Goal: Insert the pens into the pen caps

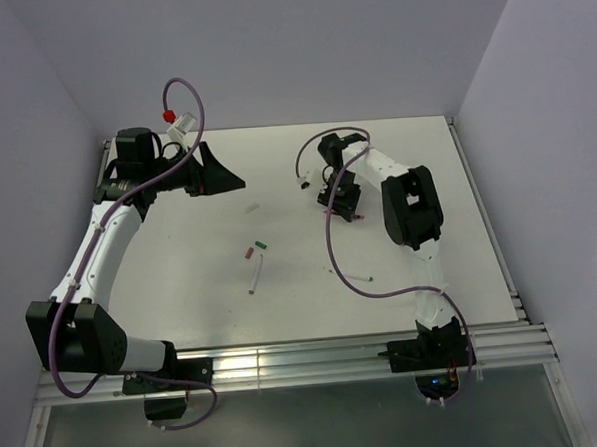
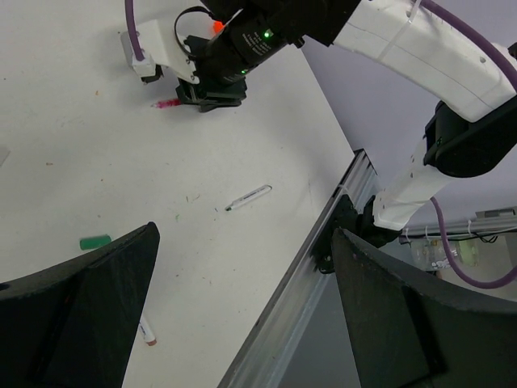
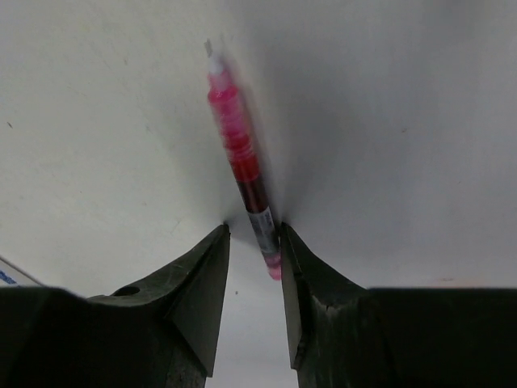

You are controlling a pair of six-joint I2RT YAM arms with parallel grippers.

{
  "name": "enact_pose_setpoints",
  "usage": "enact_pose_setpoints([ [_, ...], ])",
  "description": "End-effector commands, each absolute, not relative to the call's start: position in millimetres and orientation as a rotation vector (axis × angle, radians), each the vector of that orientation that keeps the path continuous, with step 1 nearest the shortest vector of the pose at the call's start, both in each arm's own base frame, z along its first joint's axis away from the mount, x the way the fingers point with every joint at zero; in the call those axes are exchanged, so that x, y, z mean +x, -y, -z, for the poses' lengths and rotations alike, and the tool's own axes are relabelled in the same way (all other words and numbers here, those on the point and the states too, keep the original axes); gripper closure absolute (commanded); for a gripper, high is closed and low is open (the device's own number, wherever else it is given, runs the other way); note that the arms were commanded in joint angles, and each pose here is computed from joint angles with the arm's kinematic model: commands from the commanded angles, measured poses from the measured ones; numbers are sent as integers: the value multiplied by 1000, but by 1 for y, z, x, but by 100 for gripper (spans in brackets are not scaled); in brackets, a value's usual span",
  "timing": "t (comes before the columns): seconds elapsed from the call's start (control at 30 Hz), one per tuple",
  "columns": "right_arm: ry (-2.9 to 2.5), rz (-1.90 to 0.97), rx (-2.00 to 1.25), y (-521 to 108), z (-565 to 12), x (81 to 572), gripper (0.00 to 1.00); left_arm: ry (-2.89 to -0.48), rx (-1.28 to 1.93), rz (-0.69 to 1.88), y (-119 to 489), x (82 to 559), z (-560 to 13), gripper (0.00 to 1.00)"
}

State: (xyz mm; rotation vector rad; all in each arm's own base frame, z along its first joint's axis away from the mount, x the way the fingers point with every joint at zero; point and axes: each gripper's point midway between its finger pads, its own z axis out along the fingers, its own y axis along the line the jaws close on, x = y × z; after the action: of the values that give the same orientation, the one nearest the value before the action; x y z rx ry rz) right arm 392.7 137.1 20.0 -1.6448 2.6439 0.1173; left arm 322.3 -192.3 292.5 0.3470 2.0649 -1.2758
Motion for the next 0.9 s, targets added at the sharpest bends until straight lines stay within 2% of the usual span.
enact_pose_setpoints([
  [0.0,-2641,-94,-1674,-140,-12,385,61,-2011,360,1244,189,321,-308,6],
  [0.1,-2628,-82,-1678,-141,-8,380,65,-2013,355,1236,188,320,-308,6],
  [0.2,-2611,-84,-1671,-146,-8,378,78,-2014,349,1229,187,320,-308,6],
  [0.23,-2602,-84,-1666,-149,-9,378,88,-2014,338,1217,185,321,-308,7],
  [0.3,-2586,-107,-1649,-155,-17,375,98,-2010,314,1216,184,322,-310,7],
  [0.33,-2573,-126,-1645,-160,-21,374,100,-1997,294,1219,183,322,-313,7],
  [0.6,-2389,-371,-1425,-205,-117,383,100,-1901,226,1244,170,325,-335,8],
  [0.87,-2218,-795,-1174,-255,-227,352,100,-1723,212,1236,165,317,-348,12],
])
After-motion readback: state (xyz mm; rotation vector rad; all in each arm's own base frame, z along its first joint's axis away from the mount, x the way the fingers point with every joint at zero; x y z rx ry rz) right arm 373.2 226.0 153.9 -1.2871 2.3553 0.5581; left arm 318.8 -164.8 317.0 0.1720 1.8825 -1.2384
